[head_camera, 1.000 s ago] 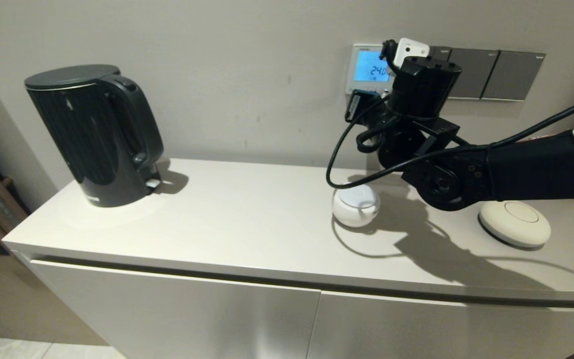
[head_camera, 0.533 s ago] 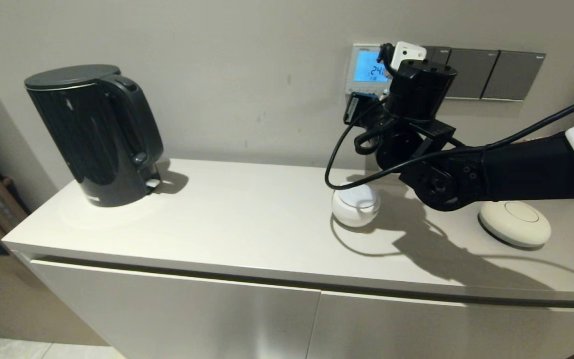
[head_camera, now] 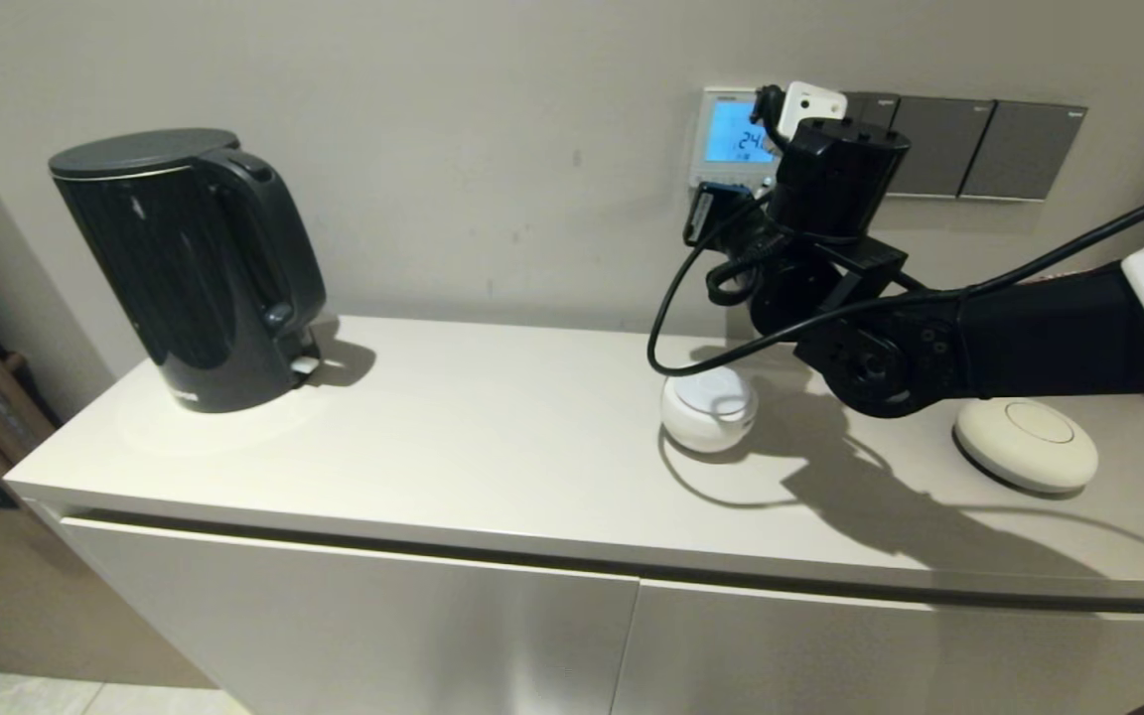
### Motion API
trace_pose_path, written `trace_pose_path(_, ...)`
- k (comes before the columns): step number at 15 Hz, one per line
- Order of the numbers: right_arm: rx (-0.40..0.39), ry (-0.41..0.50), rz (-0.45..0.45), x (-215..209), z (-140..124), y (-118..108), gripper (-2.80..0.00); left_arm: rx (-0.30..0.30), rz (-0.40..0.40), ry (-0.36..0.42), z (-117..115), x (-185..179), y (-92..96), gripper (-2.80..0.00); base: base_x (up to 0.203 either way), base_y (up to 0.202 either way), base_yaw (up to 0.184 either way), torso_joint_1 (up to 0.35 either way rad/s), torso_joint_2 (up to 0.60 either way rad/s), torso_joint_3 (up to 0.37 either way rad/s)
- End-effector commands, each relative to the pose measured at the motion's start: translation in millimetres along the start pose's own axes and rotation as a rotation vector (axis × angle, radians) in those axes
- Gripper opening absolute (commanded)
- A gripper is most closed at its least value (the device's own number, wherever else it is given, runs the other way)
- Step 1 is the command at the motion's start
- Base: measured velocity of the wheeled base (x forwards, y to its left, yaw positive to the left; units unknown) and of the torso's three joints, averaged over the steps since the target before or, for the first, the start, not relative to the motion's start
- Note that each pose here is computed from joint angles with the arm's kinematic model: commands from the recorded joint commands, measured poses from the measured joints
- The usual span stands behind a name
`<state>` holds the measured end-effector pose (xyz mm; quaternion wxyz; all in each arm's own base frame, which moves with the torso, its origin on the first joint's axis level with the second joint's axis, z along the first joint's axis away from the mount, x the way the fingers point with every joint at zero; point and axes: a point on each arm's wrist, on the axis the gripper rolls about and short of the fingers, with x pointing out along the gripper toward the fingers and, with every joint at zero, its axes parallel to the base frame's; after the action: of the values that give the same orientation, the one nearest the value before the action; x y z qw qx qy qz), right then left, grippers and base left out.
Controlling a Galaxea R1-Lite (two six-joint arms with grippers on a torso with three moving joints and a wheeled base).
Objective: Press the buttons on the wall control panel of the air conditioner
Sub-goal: Press the temperature decrease button
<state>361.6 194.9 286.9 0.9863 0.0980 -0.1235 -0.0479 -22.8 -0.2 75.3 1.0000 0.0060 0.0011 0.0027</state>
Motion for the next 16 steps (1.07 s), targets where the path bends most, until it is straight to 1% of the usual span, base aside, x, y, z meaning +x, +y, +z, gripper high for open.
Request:
trace_pose_path(1,0.002,-0.004,-0.004,2.0,-1.4,0.4,-2.8,0.0,0.001,-0.001,0.0,0.0,0.0,-2.8,0.0,0.0,0.0,0.0,0.0,0.0)
trace_pose_path(6,-0.002,0.003,-0.001,4.0,-7.9,3.1,-2.8,0.0,0.0,-0.001,0.0,0.0,0.0,-2.8,0.0,0.0,0.0,0.0,0.0,0.0)
trace_pose_path(16,-0.002,-0.013,-0.007,4.8,-0.8,0.8,-2.8,0.0,0.001,-0.001,0.0,0.0,0.0,-2.8,0.0,0.0,0.0,0.0,0.0,0.0)
